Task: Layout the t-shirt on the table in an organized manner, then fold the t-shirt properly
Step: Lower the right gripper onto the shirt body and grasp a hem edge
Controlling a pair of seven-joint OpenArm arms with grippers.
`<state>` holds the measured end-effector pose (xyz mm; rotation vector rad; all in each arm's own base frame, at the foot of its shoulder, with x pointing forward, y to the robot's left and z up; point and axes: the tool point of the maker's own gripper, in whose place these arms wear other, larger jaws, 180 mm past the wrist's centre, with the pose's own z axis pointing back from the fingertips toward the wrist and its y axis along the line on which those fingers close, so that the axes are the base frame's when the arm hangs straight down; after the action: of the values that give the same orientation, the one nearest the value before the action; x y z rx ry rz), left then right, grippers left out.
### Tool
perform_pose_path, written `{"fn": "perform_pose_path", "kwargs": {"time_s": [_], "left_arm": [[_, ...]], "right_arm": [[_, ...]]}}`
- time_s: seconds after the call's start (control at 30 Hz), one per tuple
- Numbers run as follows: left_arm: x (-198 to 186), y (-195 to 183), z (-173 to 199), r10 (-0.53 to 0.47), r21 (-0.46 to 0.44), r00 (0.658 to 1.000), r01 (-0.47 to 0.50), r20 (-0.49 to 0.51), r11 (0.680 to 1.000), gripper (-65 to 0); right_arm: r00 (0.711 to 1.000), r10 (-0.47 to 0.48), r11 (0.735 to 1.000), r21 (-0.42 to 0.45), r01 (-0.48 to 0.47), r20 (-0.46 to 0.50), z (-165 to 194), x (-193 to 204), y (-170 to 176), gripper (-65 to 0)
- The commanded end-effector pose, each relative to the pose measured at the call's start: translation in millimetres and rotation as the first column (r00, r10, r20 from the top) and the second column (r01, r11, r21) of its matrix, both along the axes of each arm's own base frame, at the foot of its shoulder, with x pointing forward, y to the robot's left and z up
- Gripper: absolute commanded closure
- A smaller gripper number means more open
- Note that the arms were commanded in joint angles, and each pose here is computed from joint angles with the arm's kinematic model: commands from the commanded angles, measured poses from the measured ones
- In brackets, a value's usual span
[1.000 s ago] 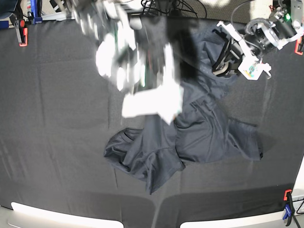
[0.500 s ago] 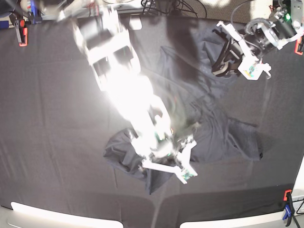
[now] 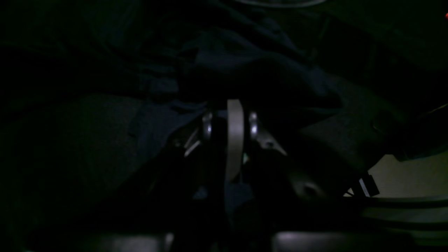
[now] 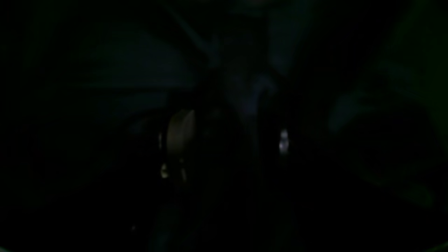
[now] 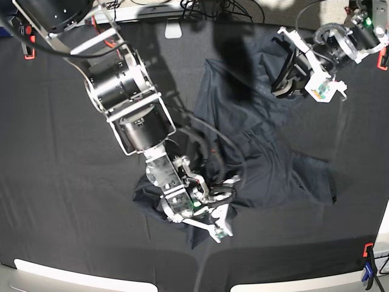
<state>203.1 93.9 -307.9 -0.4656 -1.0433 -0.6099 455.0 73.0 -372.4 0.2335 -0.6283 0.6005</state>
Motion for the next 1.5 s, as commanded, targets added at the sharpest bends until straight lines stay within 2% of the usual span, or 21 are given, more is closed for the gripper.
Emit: {"fn": "perform_pose_path", "kwargs": {"time_s": [0.0,0.07,0.17,0.27,0.47,0.53,0.63,0.67,0.8,0.93,1.13,1.33,1.4,1.47], "left_arm": [[2.3,-2.4,11.8,-0.007,-0.028,0.999,0.008,0.038,1.0,-4.2],[2.3,-2.4,11.8,-0.007,-0.028,0.999,0.008,0.038,1.0,-4.2],[2.3,-2.4,11.8,-0.007,-0.028,0.999,0.008,0.038,1.0,-4.2],[2.5,-2.5,12.4,-0.006,-0.031,0.999,0.007,0.04,1.0,-4.2],[2.5,-2.5,12.5,-0.006,-0.031,0.999,0.008,0.041,0.999,-4.2],[2.5,-2.5,12.4,-0.006,-0.031,0.999,0.008,0.041,1.0,-4.2],[2.5,-2.5,12.4,-0.006,-0.03,0.999,0.008,0.04,1.0,-4.2],[2.5,-2.5,12.4,-0.006,-0.03,0.999,0.008,0.04,1.0,-4.2],[2.5,-2.5,12.4,-0.006,-0.03,0.999,0.007,0.04,1.0,-4.2],[2.5,-2.4,12.3,-0.006,-0.03,0.999,0.008,0.04,1.0,-4.2],[2.5,-2.4,12.3,-0.007,-0.029,0.999,0.008,0.04,1.0,-4.2],[2.6,-2.3,12.2,-0.007,-0.028,0.999,0.008,0.041,1.0,-4.2],[2.6,-2.4,12.3,-0.007,-0.028,0.999,0.008,0.041,1.0,-4.2],[2.6,-2.4,12.3,-0.007,-0.029,0.999,0.008,0.041,1.0,-4.2]], "right_arm": [[0.998,0.012,0.998,0.054,-0.015,0.063,29.0,16.1,12.1,-28.2],[0.999,0.016,0.996,0.087,-0.02,0.046,29.0,12.7,17.1,-28.2],[0.999,0.018,0.996,0.082,-0.021,0.034,22.4,8.0,16.6,-28.2],[0.999,0.023,0.998,0.051,-0.024,0.023,7.9,-0.2,12.6,-28.2],[0.996,0.032,0.999,-0.041,-0.029,0.084,-10.8,-3.7,0.7,-27.9],[0.993,0.035,0.998,-0.054,-0.03,0.109,-8.1,0.3,-0.8,-21.9],[0.986,0.051,0.994,-0.099,-0.035,0.161,-2.8,8.4,-5.6,-3.7],[0.982,0.061,0.991,-0.129,-0.038,0.176,-1.6,11.2,-9.0,0.0],[0.966,0.087,0.969,-0.247,-0.025,0.244,13.2,23.8,-22.9,0.0],[0.965,0.061,0.957,-0.289,0.015,0.255,39.6,25.3,-29.3,0.0],[0.948,0.023,0.956,-0.284,0.072,0.319,70.6,12.6,-47.7,0.0],[0.93,-0.002,0.956,-0.272,0.11,0.369,77.3,-20.1,-75.0,0.0],[0.922,-0.001,0.961,-0.256,0.108,0.387,79.0,-26.8,-78.7,0.0],[0.926,0.0,0.972,-0.219,0.089,0.378,76.2,-30.2,-75.2,0.0]]}}
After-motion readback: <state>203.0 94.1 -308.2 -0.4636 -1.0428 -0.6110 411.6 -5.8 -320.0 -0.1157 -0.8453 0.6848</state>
